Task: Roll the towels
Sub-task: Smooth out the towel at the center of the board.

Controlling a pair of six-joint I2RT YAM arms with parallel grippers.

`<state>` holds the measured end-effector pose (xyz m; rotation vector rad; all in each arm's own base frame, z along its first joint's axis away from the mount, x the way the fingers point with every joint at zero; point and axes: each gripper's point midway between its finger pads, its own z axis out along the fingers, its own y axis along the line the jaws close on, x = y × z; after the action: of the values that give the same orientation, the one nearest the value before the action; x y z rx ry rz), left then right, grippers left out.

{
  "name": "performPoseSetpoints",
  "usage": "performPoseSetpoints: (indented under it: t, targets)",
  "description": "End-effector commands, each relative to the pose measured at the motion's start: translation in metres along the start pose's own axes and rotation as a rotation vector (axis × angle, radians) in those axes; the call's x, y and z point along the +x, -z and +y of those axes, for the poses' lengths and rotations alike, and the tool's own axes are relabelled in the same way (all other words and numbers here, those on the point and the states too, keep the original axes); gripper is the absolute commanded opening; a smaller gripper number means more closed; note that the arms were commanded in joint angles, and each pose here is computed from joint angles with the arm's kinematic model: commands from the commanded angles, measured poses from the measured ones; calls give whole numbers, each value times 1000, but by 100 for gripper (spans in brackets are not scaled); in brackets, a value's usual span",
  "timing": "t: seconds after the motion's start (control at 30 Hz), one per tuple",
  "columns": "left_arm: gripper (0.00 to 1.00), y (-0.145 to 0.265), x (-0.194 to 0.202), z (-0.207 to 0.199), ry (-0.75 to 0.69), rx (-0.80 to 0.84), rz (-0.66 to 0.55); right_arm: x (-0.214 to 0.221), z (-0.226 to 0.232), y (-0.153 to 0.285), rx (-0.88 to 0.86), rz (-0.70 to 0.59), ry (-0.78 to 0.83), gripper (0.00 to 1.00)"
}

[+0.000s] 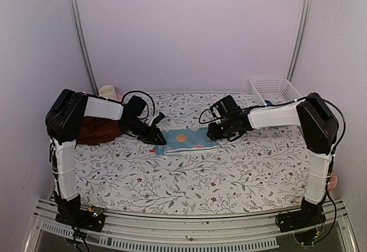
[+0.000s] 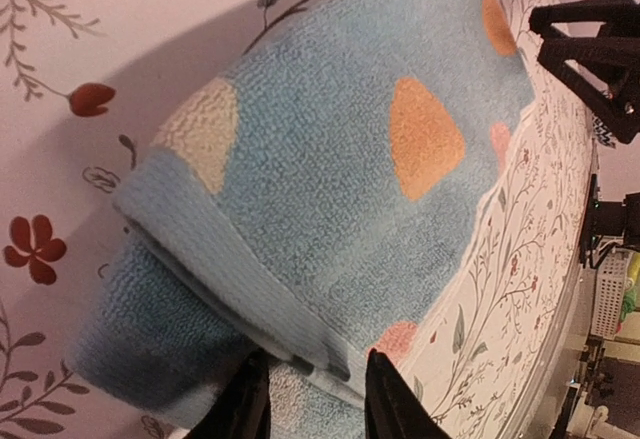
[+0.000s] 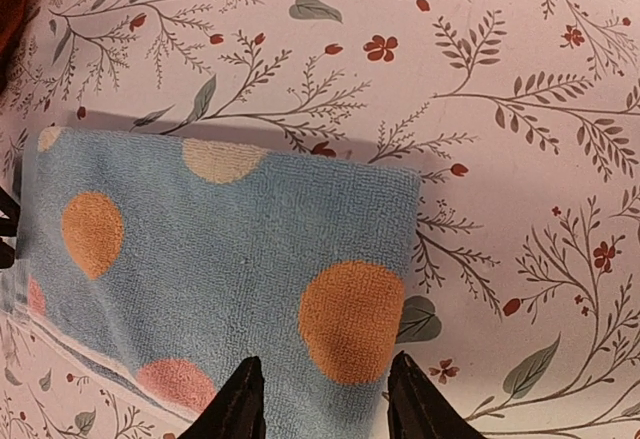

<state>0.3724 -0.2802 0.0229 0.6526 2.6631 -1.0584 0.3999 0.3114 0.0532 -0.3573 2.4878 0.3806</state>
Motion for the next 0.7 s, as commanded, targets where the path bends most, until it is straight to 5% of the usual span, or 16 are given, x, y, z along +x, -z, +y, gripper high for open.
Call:
performPoseSetpoints:
  t: [0.0,0.27,0.67]
  targets:
    - [33,-4,-4,3,2,7,-6,-11,5,1,8,-22,4,43]
    - [32,-9,-4,4,9,16,6,-8,2,-1,18,-16,5,43]
    - [5,-9,-7,-3,-4,51,6,-2,-2,-5,40,-4,10,43]
